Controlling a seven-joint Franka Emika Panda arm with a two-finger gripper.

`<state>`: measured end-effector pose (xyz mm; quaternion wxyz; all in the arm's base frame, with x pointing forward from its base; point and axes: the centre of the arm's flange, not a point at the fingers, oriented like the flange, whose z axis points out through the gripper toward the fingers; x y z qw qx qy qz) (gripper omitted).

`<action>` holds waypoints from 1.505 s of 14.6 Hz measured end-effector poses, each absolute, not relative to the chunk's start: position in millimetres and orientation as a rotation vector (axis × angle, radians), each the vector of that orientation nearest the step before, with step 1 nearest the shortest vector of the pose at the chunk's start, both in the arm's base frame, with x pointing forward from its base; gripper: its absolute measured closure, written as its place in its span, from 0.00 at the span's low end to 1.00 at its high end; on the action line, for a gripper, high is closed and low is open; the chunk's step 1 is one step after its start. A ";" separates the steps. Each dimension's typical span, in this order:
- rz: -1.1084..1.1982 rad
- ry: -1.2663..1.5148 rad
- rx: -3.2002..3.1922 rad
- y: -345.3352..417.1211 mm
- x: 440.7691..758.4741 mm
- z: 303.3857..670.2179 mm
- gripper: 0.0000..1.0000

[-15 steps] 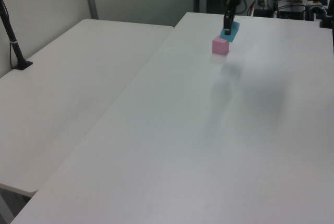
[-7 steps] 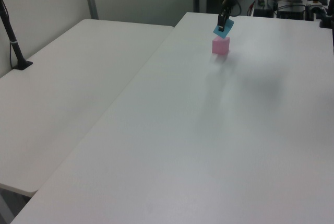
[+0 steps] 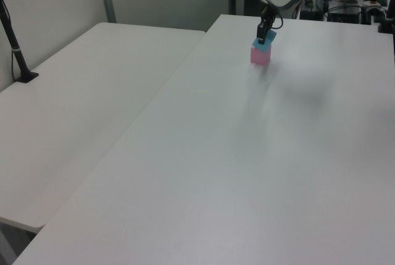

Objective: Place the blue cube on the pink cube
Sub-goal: 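Lower the light-blue cube onto the pink cube's top face, then open the gripper and raise it away from the stacked cubes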

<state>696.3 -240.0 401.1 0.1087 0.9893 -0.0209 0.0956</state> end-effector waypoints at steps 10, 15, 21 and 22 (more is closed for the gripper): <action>0.394 -0.196 2.922 -266.6 694.0 398.8 0.00; 0.477 -0.265 2.920 -247.9 695.0 439.1 0.00; 0.128 -0.193 3.106 -158.6 602.9 571.6 0.00; 0.090 -0.159 3.117 -144.1 589.2 583.8 0.00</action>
